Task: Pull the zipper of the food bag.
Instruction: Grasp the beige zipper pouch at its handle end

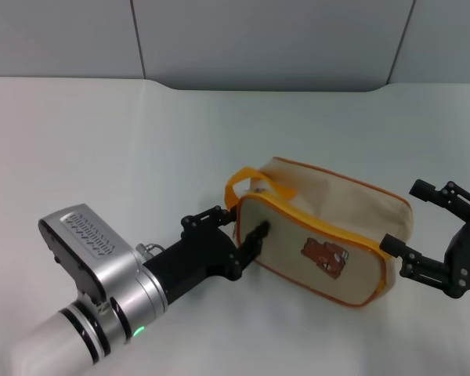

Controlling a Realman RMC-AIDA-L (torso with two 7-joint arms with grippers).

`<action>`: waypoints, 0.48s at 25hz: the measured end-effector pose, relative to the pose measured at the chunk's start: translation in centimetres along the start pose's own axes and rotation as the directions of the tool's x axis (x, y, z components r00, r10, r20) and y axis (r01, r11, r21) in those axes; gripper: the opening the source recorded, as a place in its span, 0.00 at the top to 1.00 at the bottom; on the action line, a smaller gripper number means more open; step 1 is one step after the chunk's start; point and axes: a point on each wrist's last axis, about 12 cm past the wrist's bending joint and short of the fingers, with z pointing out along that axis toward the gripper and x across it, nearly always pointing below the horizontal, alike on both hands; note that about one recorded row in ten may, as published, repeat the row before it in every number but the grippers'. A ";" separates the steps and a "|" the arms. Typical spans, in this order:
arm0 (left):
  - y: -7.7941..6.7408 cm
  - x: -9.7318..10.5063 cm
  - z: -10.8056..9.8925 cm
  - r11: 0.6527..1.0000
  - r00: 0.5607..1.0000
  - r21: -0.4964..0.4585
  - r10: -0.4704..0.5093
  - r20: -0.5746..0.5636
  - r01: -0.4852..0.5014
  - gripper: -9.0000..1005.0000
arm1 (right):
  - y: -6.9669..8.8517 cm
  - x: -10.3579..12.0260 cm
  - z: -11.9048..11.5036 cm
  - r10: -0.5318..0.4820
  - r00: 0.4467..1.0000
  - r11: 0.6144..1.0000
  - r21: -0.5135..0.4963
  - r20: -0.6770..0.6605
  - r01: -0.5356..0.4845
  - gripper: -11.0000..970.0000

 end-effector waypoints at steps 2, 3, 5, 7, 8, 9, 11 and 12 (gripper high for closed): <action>0.1 -0.1 0.1 1.000 1.000 -0.001 0.000 0.001 0.000 0.44 | 0.0 0.0 0.0 -0.001 1.000 1.000 0.001 -0.001 0.001 0.14; 0.1 -0.1 0.2 1.000 1.000 0.000 0.001 0.000 -0.001 0.47 | 0.0 0.0 0.0 -0.004 1.000 1.000 0.001 -0.001 0.004 0.14; 0.1 -0.1 0.2 1.000 1.000 0.000 0.004 -0.002 -0.004 0.54 | 0.0 0.0 0.0 -0.013 1.000 1.000 0.005 0.001 0.013 0.14; 0.1 -0.2 0.3 1.000 1.000 0.002 0.007 -0.002 -0.007 0.67 | -0.1 0.0 -0.1 -0.022 1.000 1.000 0.014 0.004 0.022 0.14; 0.1 -0.3 0.4 1.000 1.000 0.010 0.012 0.001 -0.012 0.74 | -0.2 0.0 -0.2 -0.025 1.000 0.999 0.023 0.006 0.025 0.14; 0.1 -0.3 0.4 1.000 1.000 0.010 0.012 0.001 -0.012 0.77 | -0.2 0.0 -0.2 -0.025 1.000 0.999 0.023 0.006 0.025 0.14; 0.0 -0.4 0.5 1.000 1.000 0.017 0.017 0.005 -0.017 0.81 | -0.2 0.0 -0.3 -0.025 1.000 0.999 0.027 0.007 0.024 0.14; 0.0 -0.4 0.5 1.000 1.000 0.017 0.017 0.005 -0.017 0.83 | -0.2 0.0 -0.3 -0.025 1.000 0.999 0.027 0.007 0.024 0.14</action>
